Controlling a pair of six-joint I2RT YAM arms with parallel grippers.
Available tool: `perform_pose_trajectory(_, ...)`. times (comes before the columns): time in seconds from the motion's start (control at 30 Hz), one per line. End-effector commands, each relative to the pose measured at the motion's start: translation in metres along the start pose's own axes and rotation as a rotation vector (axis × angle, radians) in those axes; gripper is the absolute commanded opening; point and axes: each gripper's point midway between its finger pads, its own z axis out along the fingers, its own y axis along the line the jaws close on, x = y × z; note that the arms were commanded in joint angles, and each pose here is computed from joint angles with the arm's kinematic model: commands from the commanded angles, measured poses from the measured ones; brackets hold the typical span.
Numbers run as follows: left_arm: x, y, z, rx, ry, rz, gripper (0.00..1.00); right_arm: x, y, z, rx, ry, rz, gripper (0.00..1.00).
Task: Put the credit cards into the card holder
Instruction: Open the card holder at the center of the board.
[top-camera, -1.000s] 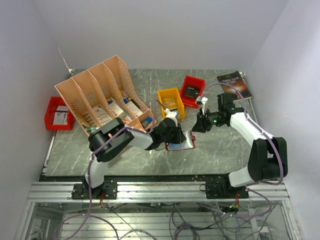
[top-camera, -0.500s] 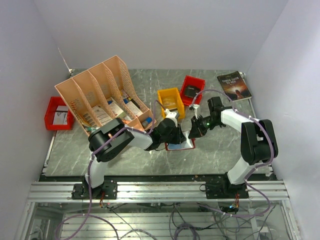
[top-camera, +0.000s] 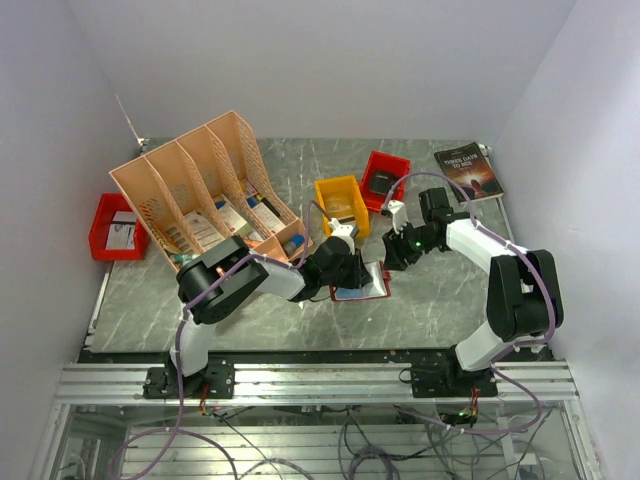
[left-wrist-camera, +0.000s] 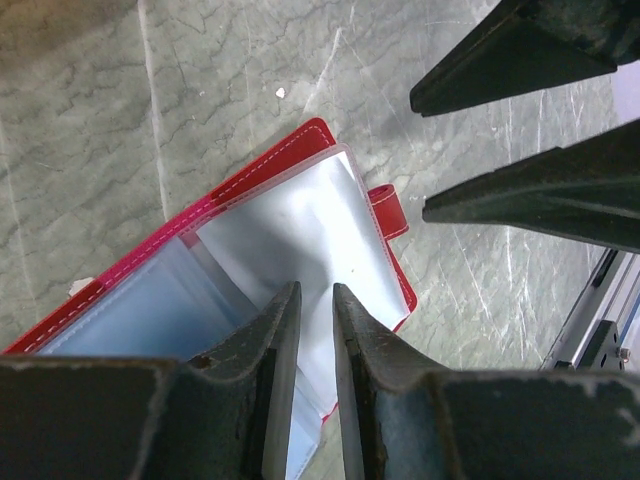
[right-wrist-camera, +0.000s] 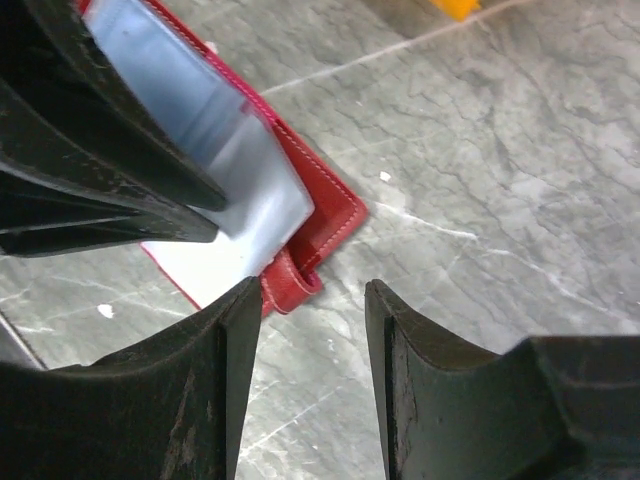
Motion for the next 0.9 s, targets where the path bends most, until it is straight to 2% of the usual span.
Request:
perform_pose_trajectory(0.0, 0.021, 0.007, -0.001, -0.005, 0.057, -0.002, 0.31, 0.010, -0.014, 0.004, 0.082, 0.054, -0.041, 0.47)
perform_pose_trajectory(0.13, 0.024, 0.007, 0.000, -0.001, 0.070, -0.006, 0.31, 0.015, -0.011, 0.002, 0.096, 0.068, -0.080, 0.56)
perform_pose_trajectory(0.23, 0.025, 0.007, 0.000, 0.000, 0.075, -0.007, 0.30, 0.024, -0.008, 0.007, 0.085, 0.106, -0.090, 0.59)
perform_pose_trajectory(0.87, 0.026, 0.009, 0.000, -0.002, 0.088, -0.009, 0.30, 0.037, -0.011, 0.022, 0.156, 0.212, -0.120, 0.61)
